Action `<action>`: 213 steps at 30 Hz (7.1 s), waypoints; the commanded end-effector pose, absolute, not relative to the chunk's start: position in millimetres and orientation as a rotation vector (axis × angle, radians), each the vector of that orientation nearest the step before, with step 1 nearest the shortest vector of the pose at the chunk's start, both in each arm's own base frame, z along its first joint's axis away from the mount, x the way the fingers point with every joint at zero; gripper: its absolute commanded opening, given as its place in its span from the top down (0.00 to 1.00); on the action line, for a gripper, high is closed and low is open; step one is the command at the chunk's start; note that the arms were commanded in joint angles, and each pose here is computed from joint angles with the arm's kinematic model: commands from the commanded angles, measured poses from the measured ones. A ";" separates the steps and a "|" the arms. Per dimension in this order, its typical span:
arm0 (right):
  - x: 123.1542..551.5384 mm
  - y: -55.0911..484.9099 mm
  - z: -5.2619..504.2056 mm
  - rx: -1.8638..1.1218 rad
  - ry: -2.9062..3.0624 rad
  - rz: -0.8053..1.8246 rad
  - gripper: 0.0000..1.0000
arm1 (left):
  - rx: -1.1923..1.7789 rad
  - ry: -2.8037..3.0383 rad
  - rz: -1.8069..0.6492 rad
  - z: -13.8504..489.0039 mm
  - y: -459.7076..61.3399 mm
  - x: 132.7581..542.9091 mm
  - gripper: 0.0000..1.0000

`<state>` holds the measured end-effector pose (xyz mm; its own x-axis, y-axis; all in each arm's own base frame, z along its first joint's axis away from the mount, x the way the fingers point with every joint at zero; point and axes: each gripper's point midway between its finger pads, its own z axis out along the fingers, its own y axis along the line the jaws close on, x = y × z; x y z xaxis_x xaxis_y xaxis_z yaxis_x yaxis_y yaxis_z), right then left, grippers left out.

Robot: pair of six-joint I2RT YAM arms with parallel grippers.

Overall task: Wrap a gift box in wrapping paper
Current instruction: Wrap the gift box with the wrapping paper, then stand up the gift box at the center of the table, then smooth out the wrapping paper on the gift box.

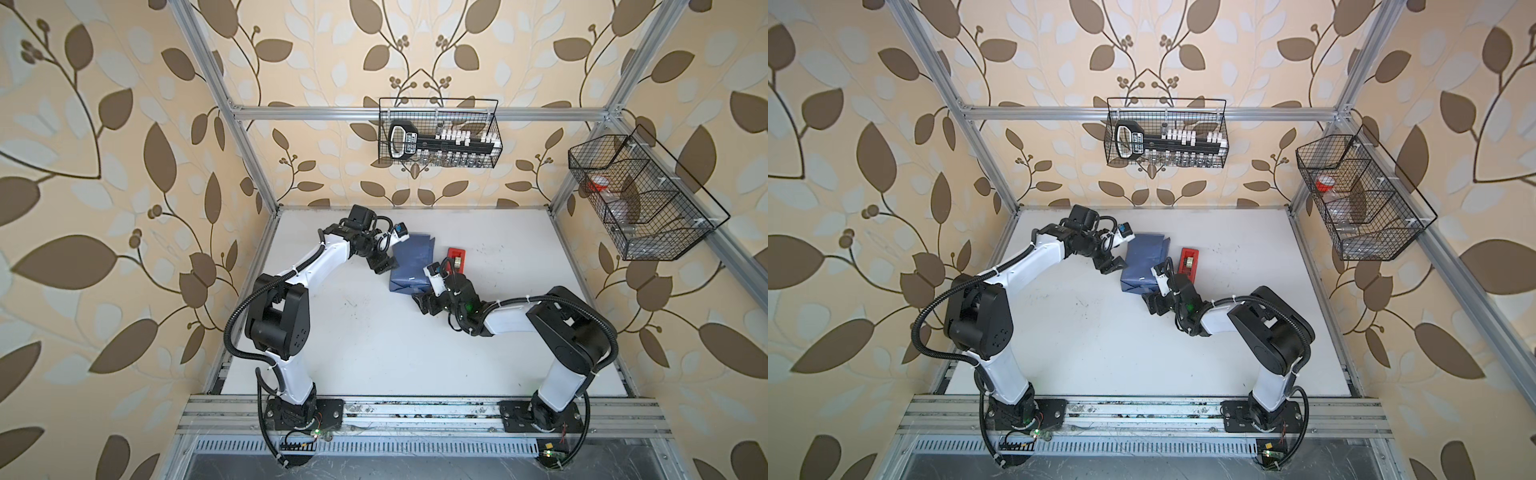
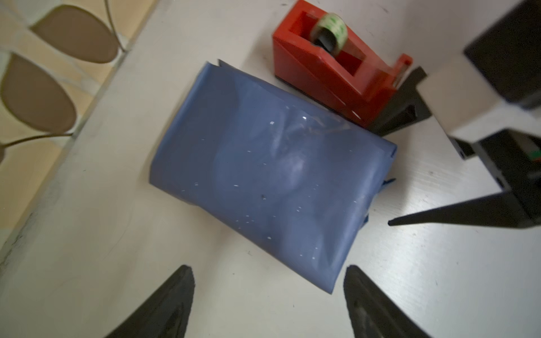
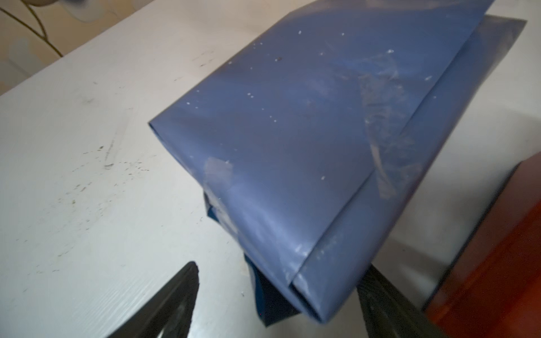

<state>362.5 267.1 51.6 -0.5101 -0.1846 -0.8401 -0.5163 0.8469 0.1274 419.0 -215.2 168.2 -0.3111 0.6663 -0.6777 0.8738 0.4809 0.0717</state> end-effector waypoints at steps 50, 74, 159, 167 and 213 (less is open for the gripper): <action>339.3 258.1 122.8 -0.616 2.098 0.538 0.30 | 0.759 2.394 -0.789 152.4 -214.9 431.7 0.19; 471.0 222.2 69.9 -0.339 2.467 0.420 0.85 | 0.067 2.674 -0.933 67.8 -175.3 475.7 0.86; 330.4 331.9 266.4 -0.967 2.386 0.828 0.54 | 2.027 1.492 -0.550 271.5 -156.9 259.6 0.01; 323.7 340.5 238.2 -1.191 2.377 0.694 0.36 | 2.027 1.553 -0.502 257.5 -151.6 269.8 0.01; 312.7 349.2 231.1 -1.370 2.262 0.787 0.51 | 1.964 1.614 -0.491 267.2 -150.7 282.0 0.01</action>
<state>326.1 347.4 220.5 -0.4643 -0.6904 -0.5547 -0.8821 0.4167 0.2197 281.5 -141.3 256.4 0.1833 0.8050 -0.5642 0.9808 -0.1107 0.1607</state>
